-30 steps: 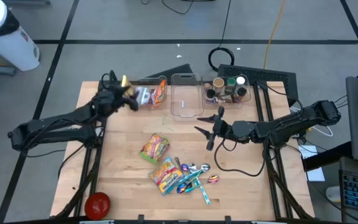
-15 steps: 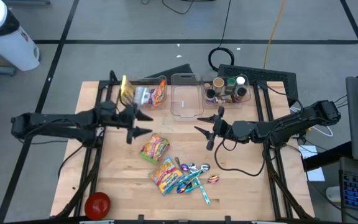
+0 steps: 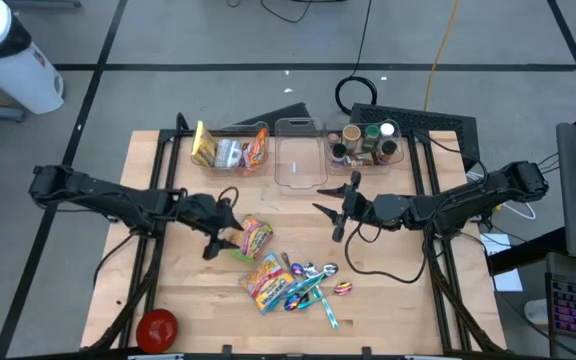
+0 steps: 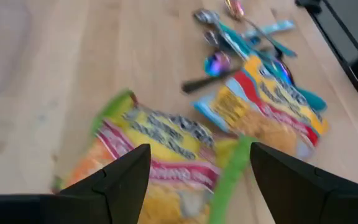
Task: Pick & Place Food Item
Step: Put the green noodle pack into the left transparent bin
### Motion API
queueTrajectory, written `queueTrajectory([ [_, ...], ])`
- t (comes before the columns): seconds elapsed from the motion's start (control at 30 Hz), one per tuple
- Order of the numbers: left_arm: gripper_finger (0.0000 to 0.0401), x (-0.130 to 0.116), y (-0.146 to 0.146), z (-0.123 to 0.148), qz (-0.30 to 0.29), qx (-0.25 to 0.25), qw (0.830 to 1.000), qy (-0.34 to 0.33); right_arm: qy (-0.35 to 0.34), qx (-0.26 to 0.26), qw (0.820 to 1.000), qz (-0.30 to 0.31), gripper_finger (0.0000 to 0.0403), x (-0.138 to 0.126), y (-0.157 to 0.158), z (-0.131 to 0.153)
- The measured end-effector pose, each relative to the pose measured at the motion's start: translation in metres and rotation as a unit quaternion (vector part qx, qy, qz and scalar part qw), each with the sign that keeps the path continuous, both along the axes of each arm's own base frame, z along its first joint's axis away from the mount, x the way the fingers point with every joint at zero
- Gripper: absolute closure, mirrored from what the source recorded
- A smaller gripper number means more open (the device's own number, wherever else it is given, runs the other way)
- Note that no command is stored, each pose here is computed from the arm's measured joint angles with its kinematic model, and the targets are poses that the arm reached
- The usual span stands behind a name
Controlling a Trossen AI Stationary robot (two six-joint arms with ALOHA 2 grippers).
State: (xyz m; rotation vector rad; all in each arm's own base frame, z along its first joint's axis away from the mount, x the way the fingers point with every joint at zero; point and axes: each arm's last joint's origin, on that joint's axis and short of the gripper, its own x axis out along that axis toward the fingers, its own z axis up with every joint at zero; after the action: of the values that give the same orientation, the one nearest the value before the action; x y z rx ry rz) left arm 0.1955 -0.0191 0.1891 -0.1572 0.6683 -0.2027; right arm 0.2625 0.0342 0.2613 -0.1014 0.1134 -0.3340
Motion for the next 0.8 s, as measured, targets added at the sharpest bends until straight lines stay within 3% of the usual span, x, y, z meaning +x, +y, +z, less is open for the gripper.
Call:
queueTrajectory([
  [0.13,0.0119,-0.006,-0.01,-0.005,-0.033,0.009,0.999,0.034,0.0,0.0,1.0,0.0,0.0243,0.0,0.0,0.0],
  [0.27,0.0119,-0.015,-0.021,-0.012,-0.098,0.069,0.991,0.065,0.0,0.0,1.0,0.0,0.0245,0.0,0.0,0.0],
  [0.37,0.0119,-0.018,-0.025,-0.015,-0.076,0.144,0.984,0.072,0.0,0.0,1.0,0.0,0.0242,0.0,0.0,0.0],
  [0.47,0.0119,-0.02,-0.03,-0.015,-0.062,0.183,0.979,0.068,0.0,0.0,1.0,0.0,0.0242,0.0,0.0,0.0],
  [0.67,0.0119,-0.023,-0.041,-0.023,-0.106,0.211,0.967,0.091,0.0,0.0,1.0,0.001,0.0245,0.0,0.0,0.0],
  [0.8,0.0119,-0.021,-0.046,-0.031,-0.098,0.205,0.967,0.117,-0.001,0.001,1.0,0.001,0.0242,0.0,0.0,0.0],
])
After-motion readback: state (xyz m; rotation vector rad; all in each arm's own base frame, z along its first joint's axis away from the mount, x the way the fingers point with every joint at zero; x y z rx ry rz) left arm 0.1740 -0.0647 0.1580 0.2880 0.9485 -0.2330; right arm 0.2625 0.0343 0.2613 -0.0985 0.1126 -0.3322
